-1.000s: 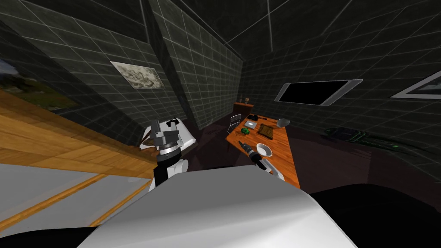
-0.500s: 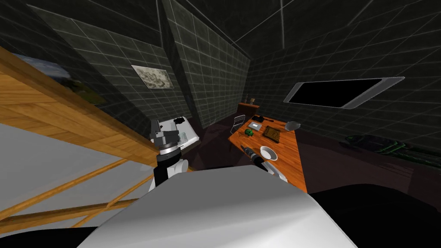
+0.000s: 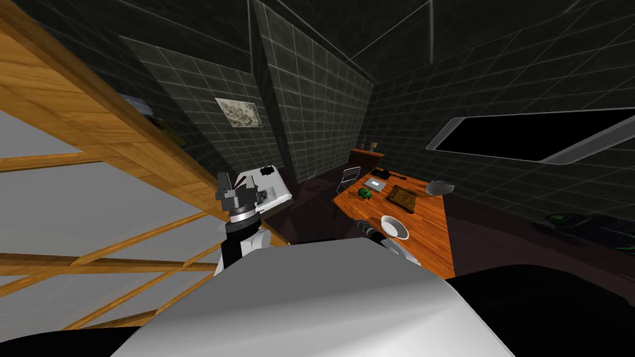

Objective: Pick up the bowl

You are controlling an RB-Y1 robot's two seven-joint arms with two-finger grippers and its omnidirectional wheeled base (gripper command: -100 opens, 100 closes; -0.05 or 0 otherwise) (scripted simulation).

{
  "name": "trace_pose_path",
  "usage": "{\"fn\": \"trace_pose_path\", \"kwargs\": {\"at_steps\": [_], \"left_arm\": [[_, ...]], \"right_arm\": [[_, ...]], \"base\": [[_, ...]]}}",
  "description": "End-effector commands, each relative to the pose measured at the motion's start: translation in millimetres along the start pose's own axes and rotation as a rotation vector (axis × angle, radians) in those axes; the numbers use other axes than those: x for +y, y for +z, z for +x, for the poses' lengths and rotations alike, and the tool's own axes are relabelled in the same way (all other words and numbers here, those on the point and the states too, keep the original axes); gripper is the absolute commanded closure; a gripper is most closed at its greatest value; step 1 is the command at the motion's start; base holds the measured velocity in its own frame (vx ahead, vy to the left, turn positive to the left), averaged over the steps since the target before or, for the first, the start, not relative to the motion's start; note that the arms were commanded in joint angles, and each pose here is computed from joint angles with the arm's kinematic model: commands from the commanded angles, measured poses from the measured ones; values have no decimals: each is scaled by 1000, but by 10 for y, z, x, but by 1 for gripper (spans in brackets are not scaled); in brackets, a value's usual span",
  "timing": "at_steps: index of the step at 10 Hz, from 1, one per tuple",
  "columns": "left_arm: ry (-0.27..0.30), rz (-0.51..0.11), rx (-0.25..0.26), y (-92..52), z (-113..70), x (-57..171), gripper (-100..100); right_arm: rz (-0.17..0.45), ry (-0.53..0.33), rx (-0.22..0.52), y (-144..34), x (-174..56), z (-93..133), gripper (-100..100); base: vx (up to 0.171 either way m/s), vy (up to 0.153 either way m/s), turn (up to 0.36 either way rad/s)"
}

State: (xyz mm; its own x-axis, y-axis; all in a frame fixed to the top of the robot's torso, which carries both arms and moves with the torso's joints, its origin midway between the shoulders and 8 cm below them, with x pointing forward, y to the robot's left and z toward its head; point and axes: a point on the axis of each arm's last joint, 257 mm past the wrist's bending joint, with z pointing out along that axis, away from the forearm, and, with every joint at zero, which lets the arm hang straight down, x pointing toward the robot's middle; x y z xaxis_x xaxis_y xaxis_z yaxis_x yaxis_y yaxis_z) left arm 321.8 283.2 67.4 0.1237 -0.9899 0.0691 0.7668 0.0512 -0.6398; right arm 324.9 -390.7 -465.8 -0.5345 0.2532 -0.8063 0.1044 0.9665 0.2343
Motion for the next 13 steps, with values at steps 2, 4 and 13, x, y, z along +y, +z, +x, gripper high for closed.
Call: {"fn": "trace_pose_path", "kwargs": {"at_steps": [2, 4, 13], "left_arm": [[0, 0, 0, 0, 0, 0, 0], [0, 0, 0, 0, 0, 0, 0], [0, 0, 0, 0, 0, 0, 0]], "right_arm": [[56, -60, 69, -77, -321, 259, -100], [97, -110, 126, -164, -558, 468, -100], [257, -287, 359, -735, -1524, 1219, -100]], "base": [[-9, -6, 121], [-14, -21, 220], [-16, -25, 157]]}}
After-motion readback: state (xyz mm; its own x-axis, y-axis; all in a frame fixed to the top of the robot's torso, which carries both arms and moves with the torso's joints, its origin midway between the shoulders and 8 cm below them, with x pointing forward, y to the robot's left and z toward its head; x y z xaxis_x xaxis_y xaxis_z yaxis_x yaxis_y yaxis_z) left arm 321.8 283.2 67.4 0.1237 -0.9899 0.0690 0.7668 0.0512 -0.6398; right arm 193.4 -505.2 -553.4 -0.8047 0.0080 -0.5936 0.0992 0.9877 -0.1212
